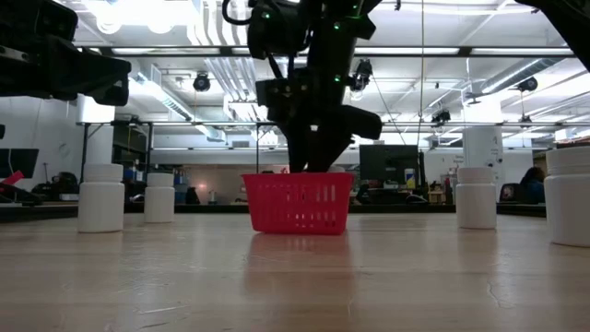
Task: Pick and place pill bottles into a basket
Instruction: Put the white medicine bottle into the red bin
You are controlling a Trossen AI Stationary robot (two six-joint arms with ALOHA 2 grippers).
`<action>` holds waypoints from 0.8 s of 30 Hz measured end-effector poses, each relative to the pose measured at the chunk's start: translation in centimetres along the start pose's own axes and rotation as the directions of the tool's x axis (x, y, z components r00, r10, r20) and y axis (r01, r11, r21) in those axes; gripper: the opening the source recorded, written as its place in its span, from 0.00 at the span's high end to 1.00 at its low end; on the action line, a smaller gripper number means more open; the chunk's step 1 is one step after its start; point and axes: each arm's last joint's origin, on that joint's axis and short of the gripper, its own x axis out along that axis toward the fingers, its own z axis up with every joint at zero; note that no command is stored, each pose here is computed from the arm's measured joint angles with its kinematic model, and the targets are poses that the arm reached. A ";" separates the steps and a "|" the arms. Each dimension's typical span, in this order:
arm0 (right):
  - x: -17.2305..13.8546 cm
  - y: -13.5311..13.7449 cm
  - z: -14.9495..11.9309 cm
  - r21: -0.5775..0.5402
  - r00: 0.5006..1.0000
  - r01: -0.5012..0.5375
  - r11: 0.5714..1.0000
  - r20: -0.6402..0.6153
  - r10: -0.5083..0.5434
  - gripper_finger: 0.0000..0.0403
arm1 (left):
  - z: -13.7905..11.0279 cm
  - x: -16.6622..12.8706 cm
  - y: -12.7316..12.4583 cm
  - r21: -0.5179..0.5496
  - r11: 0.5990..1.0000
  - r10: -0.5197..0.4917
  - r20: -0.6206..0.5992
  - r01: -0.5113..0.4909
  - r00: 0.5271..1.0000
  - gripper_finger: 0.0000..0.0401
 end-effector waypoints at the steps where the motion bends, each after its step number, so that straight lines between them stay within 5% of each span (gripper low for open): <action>1: -0.2 -0.1 0.1 0.001 1.000 0.003 1.000 0.005 -0.003 0.52 | 0.0 0.0 0.0 0.000 1.000 0.000 0.000 0.000 1.000 1.00; 13: -1.2 -0.6 0.6 0.002 1.000 0.005 1.000 0.029 -0.005 0.52 | -0.1 0.0 0.0 -0.001 1.000 -0.001 -0.006 0.001 1.000 1.00; 24: -4.1 -0.1 -0.9 0.088 0.995 -0.101 0.991 -0.006 0.102 0.52 | -0.1 0.0 0.0 0.000 1.000 -0.001 -0.007 0.001 1.000 1.00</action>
